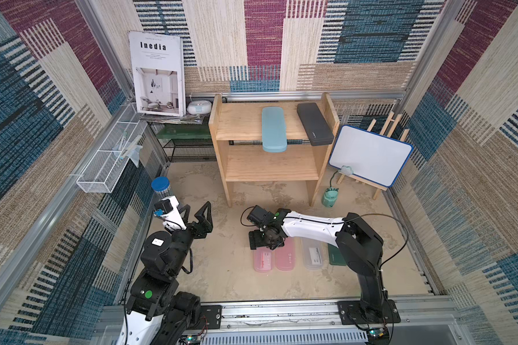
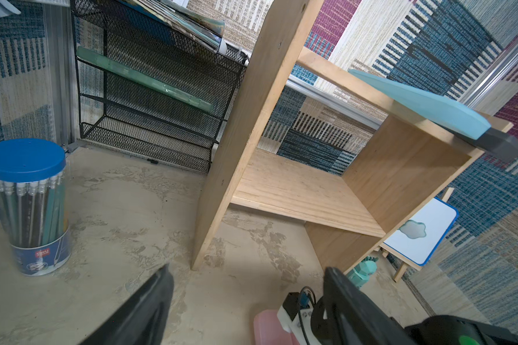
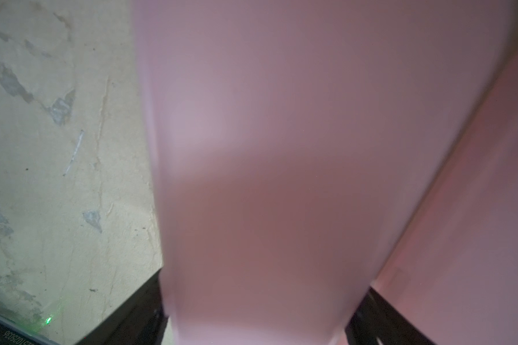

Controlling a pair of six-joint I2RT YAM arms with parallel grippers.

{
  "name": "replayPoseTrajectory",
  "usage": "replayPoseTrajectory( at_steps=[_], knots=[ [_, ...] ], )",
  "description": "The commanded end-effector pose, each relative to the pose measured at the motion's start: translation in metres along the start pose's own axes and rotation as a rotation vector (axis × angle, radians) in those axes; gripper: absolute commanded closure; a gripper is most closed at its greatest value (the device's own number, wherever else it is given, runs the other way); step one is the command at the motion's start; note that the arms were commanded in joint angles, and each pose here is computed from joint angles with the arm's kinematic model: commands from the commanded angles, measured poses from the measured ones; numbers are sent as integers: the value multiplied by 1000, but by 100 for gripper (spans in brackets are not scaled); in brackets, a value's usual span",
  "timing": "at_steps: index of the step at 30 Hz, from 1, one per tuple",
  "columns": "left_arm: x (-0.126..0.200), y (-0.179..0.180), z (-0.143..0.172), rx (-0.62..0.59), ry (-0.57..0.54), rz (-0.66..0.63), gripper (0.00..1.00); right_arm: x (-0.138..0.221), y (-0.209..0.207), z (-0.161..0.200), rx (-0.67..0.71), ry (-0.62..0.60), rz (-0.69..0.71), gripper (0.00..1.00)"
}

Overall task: Remove the pencil cases from the shelf
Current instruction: Place the pencil case at the center of the board.

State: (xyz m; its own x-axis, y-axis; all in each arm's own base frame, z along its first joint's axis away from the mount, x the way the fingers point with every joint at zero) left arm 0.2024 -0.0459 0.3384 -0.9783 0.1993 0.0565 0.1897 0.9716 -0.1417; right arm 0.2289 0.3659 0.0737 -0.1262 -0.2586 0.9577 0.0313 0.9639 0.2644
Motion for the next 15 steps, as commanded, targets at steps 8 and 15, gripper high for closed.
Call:
replayPoseTrajectory(
  at_steps=[8, 15],
  knots=[
    [-7, -8, -18, 98, 51, 27, 9, 49, 17, -18, 61, -126, -52, 1],
    [-31, -50, -59, 379, 36, 307, 6, 147, -7, -44, 87, -490, -22, 1]
  ],
)
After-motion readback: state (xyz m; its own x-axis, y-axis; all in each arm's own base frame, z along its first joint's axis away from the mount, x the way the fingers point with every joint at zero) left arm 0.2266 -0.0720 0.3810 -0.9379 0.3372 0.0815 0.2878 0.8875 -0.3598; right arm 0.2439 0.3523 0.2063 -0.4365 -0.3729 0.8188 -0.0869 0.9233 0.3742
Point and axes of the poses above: each gripper's point midway between its finger pads, its own x axis back along the fingers, its own y axis along the line the jaws close on, z = x × y, the point moved 4 cm from there along x, back along the fingers, and after that the axes turned 15 degrees about -x, right-handed, at the moved point
